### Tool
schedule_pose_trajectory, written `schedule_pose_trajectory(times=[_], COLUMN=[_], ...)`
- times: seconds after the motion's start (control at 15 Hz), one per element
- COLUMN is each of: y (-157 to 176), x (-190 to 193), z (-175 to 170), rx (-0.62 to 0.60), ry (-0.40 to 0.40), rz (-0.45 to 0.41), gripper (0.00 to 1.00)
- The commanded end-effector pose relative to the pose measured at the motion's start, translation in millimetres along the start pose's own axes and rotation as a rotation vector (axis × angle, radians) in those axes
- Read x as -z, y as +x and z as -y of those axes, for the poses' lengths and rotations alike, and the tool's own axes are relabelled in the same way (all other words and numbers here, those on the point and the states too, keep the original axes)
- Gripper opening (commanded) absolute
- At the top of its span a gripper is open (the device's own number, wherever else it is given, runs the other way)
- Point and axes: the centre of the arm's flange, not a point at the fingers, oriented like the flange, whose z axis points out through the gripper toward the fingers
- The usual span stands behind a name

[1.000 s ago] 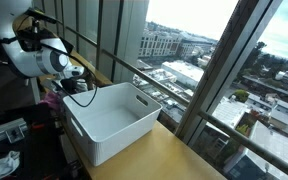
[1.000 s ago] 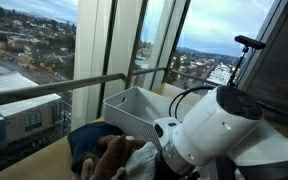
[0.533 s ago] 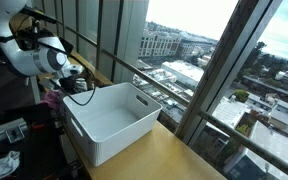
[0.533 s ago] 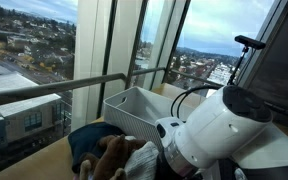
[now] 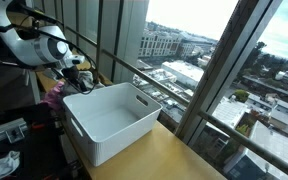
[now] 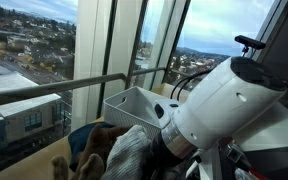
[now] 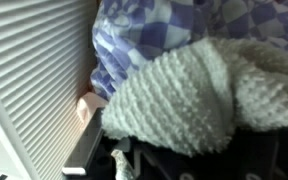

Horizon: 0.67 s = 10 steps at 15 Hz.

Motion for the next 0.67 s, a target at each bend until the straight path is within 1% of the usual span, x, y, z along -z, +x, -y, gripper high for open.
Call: schedule_pose_trajectory(times=[0.0, 0.27, 0.6], y=[23, 32, 29], x=[38, 49, 54], z=[-10, -14, -20], rx=[-0.003, 0.005, 0.035], ry=[-0.019, -0.032, -0.039], rz=[-0.015, -0.018, -0.018], gripper=[0.04, 0.04, 0.04])
